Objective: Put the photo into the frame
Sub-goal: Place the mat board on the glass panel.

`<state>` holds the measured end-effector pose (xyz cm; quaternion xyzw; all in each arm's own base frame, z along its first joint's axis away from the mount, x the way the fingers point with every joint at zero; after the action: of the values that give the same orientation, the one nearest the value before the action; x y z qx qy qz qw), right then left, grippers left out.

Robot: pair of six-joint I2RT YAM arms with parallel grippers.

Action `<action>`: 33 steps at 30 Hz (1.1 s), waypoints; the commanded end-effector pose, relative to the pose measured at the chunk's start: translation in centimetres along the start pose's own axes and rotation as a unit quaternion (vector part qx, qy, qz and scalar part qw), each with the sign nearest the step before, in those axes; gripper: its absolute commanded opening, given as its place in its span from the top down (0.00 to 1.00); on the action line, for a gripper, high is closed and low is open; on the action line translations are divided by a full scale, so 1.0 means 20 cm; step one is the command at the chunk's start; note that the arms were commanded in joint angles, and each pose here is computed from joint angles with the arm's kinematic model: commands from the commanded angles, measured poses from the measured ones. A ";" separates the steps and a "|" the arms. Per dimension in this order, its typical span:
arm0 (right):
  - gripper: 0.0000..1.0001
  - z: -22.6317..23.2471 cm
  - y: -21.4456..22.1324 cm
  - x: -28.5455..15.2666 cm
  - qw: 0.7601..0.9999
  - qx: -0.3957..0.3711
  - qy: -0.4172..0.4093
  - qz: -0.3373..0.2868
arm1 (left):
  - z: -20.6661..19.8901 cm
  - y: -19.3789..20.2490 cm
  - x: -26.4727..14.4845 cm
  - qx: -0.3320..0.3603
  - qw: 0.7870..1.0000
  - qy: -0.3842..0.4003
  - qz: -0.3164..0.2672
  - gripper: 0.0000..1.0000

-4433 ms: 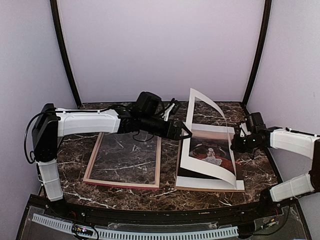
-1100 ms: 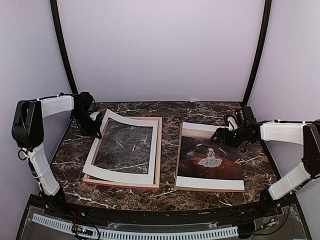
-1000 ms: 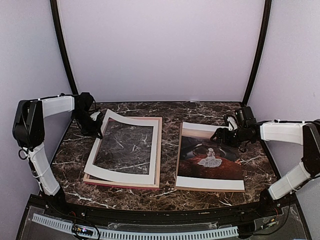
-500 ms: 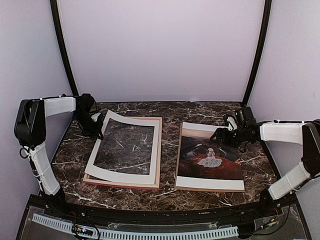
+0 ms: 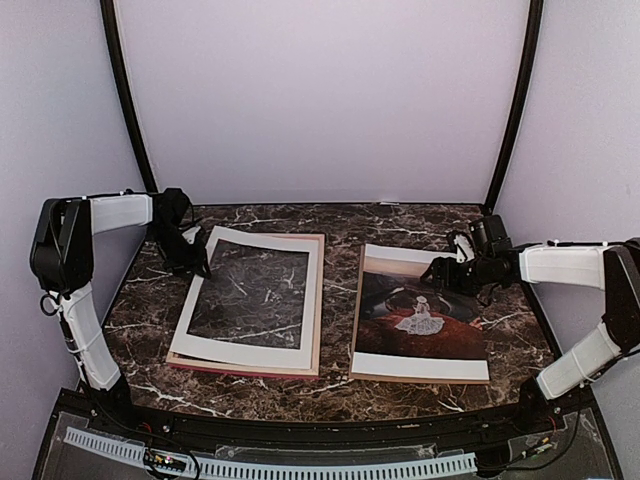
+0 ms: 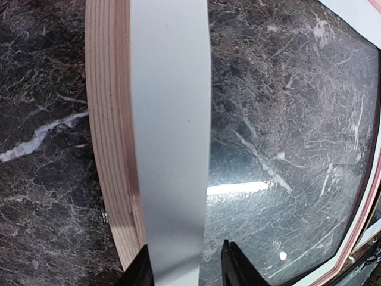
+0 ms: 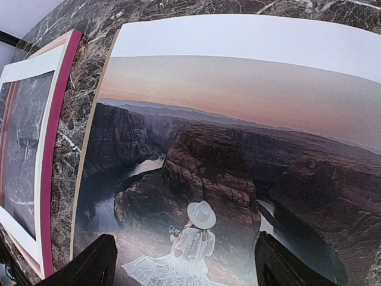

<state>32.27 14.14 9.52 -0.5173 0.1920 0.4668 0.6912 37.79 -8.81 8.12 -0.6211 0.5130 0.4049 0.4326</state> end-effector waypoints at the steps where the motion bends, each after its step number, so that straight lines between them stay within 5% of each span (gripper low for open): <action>1: 0.19 0.02 -0.01 0.01 1.000 -0.010 -0.007 -0.007 | 0.00 -0.05 -0.05 0.000 1.000 -0.005 -0.020 0.56; 12: 0.18 0.00 -0.01 0.00 1.000 -0.011 0.009 -0.009 | 0.00 -0.07 -0.11 0.007 0.999 -0.019 -0.043 0.38; 33: 0.15 -0.07 -0.02 -0.02 0.998 -0.006 0.057 -0.017 | -0.28 -0.28 -0.20 0.070 0.984 -0.005 -0.164 0.29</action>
<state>32.29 12.31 9.15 -0.5456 0.2317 0.4320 0.6797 40.22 -12.11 12.19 -0.6303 0.4642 0.3300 0.5276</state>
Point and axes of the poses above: each gripper's point midway between its finger pads, its own x axis out along the fingers, its own z axis along the line the jaws close on, y = z × x, the point moved 2 cm from there along -x, back along the fingers, and after that the axes turned 5 degrees about -x, right-handed, at the moved point
